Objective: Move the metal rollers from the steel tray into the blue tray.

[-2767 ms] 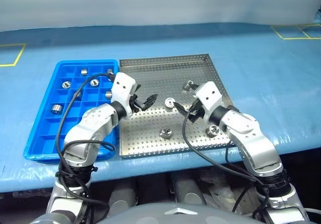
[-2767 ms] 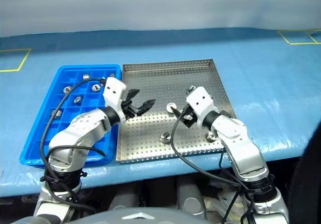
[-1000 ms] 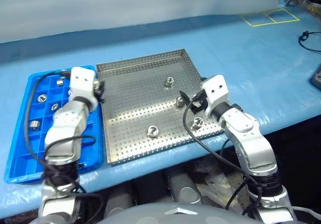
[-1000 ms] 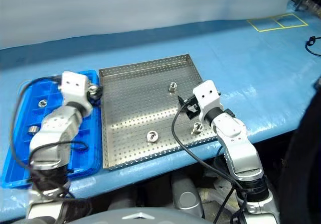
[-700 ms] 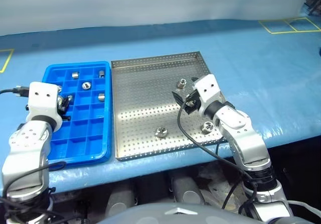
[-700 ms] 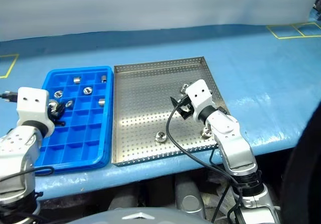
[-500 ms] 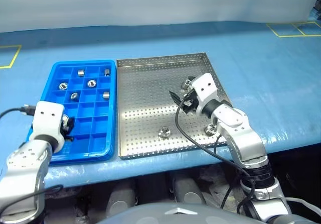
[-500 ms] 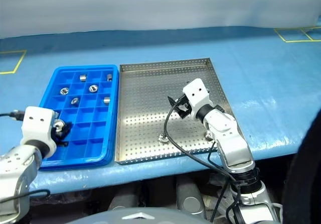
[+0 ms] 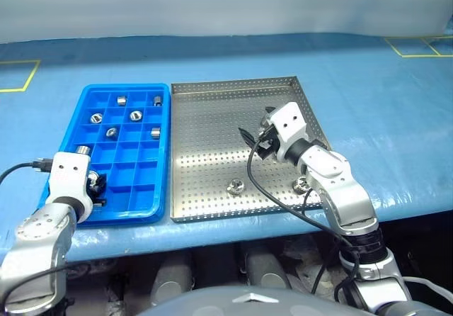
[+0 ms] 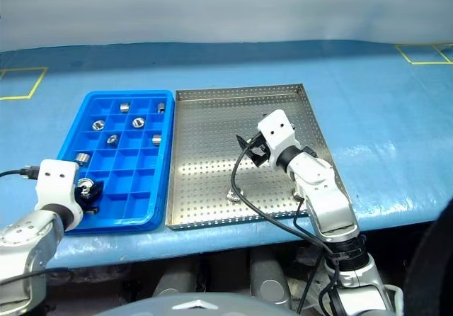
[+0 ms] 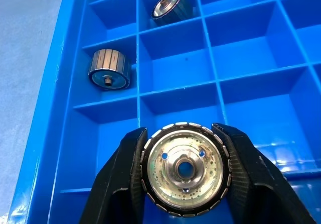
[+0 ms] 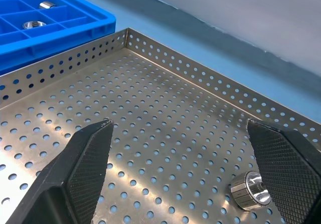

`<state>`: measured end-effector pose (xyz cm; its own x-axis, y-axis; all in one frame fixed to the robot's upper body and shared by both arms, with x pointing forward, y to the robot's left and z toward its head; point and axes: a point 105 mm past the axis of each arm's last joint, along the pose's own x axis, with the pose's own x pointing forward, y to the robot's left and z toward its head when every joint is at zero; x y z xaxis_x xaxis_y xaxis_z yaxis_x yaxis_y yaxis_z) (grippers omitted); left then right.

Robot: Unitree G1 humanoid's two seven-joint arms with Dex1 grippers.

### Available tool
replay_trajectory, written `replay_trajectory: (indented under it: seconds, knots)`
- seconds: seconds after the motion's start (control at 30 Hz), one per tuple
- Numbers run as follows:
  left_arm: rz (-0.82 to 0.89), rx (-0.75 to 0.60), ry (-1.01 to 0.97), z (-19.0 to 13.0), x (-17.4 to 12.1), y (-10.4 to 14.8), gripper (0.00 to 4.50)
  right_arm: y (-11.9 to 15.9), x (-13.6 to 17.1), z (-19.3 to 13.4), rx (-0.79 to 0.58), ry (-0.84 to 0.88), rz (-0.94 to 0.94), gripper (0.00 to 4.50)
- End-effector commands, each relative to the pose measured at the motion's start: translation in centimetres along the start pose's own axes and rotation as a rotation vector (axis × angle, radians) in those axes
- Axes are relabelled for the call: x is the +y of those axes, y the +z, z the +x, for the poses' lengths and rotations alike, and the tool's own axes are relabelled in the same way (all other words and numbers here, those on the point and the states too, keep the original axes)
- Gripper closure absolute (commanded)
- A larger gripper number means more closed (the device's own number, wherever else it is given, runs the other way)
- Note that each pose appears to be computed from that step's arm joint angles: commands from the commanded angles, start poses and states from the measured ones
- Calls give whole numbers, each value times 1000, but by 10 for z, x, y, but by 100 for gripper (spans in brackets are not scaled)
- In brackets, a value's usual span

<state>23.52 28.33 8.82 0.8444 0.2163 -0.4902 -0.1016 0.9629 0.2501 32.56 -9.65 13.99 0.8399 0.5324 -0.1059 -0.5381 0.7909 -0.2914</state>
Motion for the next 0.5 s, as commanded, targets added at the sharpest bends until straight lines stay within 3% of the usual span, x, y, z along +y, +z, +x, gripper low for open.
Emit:
replay_trajectory:
  seconds: [0.03,0.1,0.3,0.4,0.5]
  knots:
    - [4,-44,5,4,1,9,277,14,-2,1,-49,-3,-29,0]
    - [0,-47,-23,4,-2,9,277,15,-3,0,-52,-7,-30,0]
    - [-11,-69,-19,6,-1,15,84,14,-3,-3,-50,-15,-31,0]
    - [-75,-199,-100,2,-14,40,84,14,-3,-3,-50,-14,-30,0]
    - [-101,-357,-337,-12,-56,73,84,13,-2,-5,-46,-13,-29,0]
